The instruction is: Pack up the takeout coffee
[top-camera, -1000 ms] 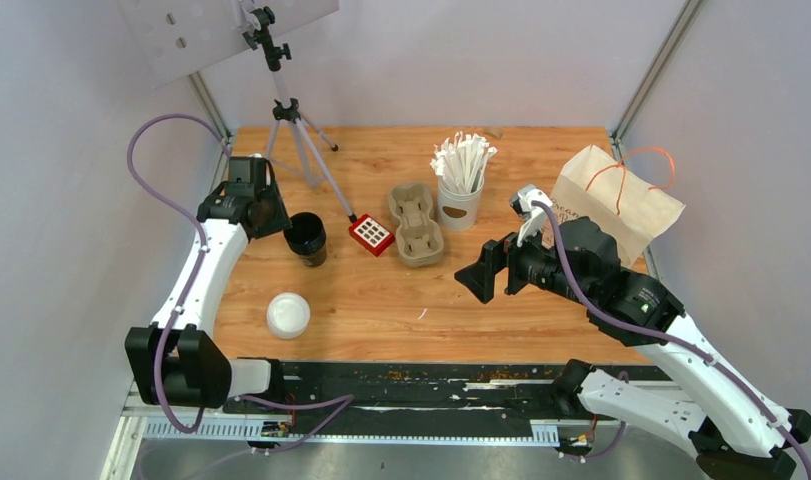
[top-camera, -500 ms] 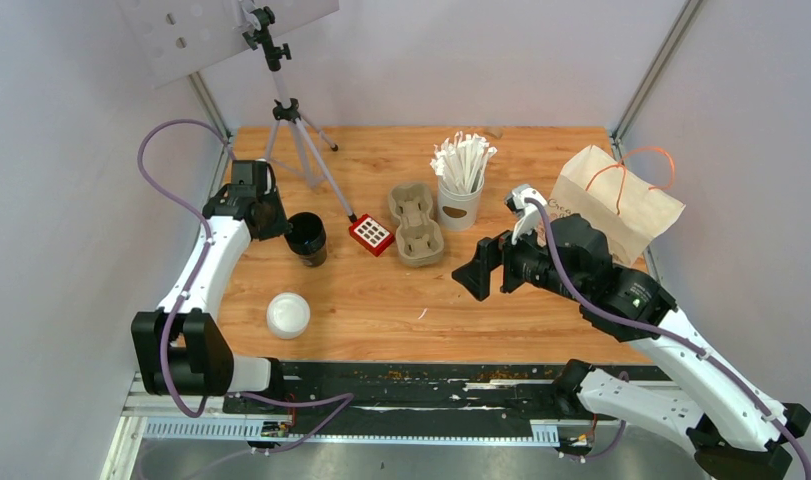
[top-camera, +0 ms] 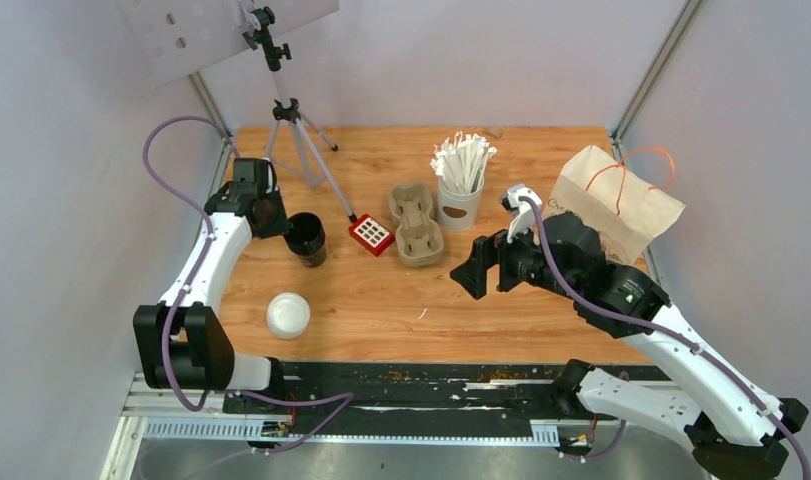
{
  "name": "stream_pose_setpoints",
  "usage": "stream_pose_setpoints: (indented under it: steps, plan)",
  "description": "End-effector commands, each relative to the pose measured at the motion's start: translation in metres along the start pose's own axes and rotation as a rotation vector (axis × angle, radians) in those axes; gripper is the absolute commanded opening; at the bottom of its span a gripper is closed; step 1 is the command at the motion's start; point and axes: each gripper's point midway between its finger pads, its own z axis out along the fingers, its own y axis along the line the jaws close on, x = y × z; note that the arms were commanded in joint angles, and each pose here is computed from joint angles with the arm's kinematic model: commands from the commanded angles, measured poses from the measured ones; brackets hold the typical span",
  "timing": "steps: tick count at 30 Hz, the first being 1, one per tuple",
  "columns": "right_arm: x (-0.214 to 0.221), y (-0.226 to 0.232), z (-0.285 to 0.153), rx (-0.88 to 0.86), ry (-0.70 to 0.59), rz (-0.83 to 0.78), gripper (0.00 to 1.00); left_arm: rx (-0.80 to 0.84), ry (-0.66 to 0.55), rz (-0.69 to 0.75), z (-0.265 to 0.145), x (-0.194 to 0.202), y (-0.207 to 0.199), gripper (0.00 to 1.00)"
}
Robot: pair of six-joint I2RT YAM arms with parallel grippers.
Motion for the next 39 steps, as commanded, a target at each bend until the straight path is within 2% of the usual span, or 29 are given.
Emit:
stream_pose_setpoints:
  steps: [1,8,17,29,39]
  plan:
    - [-0.002,-0.002,0.003,0.010,-0.015,0.015,0.90,0.025,-0.054,0.032,-0.007,-0.022,-0.004,0.13]
    - [0.001,-0.004,0.006,0.018,-0.005,0.021,0.89,0.051,-0.049,0.046,-0.011,-0.025,-0.009,0.00]
    - [0.003,-0.004,0.011,0.022,-0.003,0.048,0.88,0.060,-0.024,0.054,-0.016,-0.025,-0.011,0.00]
    - [0.015,-0.009,0.017,0.033,0.026,0.042,0.88,0.063,-0.047,0.028,-0.034,-0.037,-0.014,0.00]
    - [0.006,-0.016,0.008,0.084,-0.003,0.042,0.88,0.148,-0.173,0.030,-0.093,-0.085,-0.033,0.00]
